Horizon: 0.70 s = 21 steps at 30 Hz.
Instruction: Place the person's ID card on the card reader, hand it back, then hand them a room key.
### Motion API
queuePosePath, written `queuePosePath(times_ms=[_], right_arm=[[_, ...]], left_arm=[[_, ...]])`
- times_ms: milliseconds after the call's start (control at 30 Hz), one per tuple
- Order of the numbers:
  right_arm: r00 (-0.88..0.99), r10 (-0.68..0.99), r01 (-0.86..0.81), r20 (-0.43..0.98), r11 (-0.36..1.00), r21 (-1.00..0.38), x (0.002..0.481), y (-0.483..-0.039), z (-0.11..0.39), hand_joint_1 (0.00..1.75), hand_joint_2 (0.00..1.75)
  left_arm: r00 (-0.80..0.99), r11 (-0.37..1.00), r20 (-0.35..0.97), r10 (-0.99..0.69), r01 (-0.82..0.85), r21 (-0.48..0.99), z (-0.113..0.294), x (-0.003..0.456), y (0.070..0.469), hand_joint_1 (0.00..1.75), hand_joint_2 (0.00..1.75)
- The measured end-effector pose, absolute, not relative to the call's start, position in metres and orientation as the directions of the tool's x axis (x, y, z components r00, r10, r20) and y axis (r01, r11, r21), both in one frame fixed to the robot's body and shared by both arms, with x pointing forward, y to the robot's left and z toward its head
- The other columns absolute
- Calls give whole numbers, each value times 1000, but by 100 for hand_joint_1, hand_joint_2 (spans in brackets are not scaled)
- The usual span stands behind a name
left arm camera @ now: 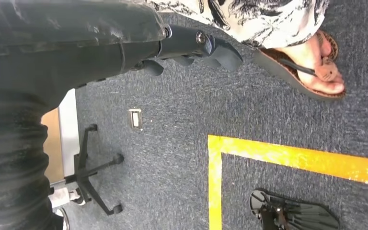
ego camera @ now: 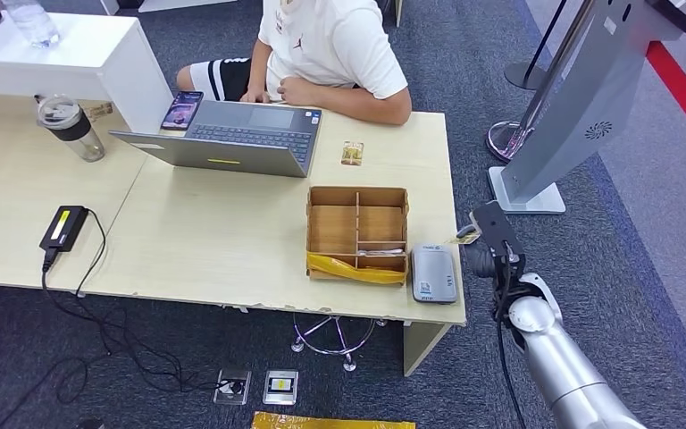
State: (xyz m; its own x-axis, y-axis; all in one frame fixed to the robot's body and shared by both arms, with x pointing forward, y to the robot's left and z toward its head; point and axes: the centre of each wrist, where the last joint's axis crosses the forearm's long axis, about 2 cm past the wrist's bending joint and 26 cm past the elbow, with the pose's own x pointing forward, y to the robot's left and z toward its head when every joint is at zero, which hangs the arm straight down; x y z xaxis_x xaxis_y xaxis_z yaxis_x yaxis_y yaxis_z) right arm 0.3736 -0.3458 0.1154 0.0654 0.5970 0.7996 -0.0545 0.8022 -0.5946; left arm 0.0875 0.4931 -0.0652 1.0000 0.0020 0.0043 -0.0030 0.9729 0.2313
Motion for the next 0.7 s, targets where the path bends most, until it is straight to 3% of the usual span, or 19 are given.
queuePosePath(times_ms=[700], right_arm=[[247,726,-209,642,687,-696,357,-378,104,175,175]], left_arm=[[996,972,13,-84,80,222,-62,87,501,0,175]])
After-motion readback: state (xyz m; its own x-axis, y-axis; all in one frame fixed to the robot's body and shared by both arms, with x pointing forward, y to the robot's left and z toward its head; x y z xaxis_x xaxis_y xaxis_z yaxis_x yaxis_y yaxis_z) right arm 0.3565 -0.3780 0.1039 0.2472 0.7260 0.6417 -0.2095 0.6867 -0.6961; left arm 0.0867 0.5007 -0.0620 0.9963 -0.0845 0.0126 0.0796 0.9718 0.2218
